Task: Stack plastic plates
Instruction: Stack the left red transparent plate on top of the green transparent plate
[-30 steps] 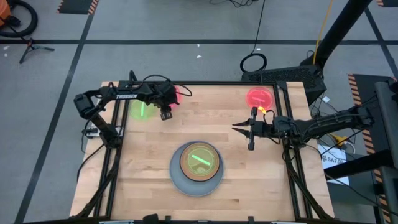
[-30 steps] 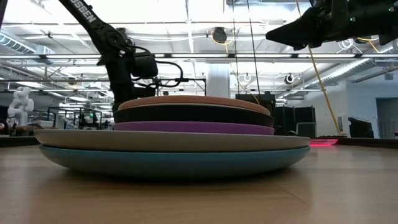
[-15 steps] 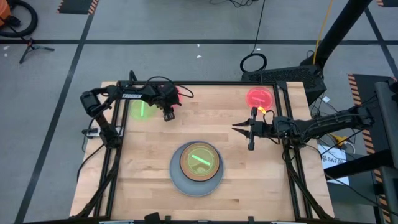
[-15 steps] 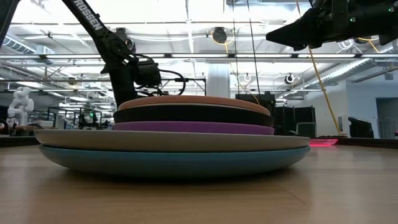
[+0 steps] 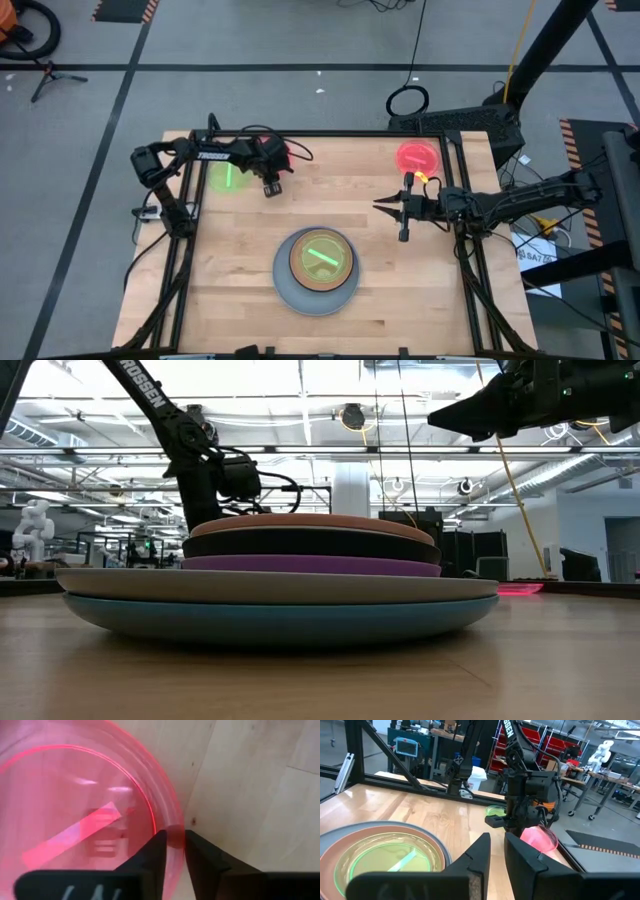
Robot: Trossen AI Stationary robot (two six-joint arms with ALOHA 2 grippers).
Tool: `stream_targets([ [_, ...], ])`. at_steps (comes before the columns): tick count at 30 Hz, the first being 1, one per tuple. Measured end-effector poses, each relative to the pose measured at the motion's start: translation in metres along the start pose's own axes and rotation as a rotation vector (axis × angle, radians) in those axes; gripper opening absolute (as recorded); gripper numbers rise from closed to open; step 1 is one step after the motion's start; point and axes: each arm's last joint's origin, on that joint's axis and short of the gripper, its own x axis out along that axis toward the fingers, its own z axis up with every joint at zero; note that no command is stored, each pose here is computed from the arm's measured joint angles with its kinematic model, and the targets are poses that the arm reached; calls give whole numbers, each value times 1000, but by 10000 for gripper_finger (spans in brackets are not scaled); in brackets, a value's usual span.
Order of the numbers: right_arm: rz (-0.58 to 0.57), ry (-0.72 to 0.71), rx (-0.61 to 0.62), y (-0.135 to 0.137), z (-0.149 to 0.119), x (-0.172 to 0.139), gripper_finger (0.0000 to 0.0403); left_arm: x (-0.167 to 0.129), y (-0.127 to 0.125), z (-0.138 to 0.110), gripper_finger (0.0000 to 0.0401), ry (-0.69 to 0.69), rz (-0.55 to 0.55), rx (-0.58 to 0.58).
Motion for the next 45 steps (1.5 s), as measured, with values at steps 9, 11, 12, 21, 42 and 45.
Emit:
stream_targets([
  [9, 0, 0, 0, 0, 0, 0, 50, 0, -7, 2, 40, 3, 7, 23],
  [11, 0, 0, 0, 0, 0, 0, 50, -1, -9, 2, 40, 9, 18, 32],
  [12, 0, 0, 0, 0, 0, 0, 50, -2, -11, 2, 40, 10, 20, 36],
  [21, 0, 0, -9, 0, 0, 0, 50, -21, -27, -2, 39, 50, -16, 54],
  [42, 2, 4, -9, 0, 0, 0, 50, -46, -67, 6, 50, -42, -42, 129],
  [45, 2, 3, -9, 0, 0, 0, 50, -46, -62, 5, 72, -37, -37, 92],
])
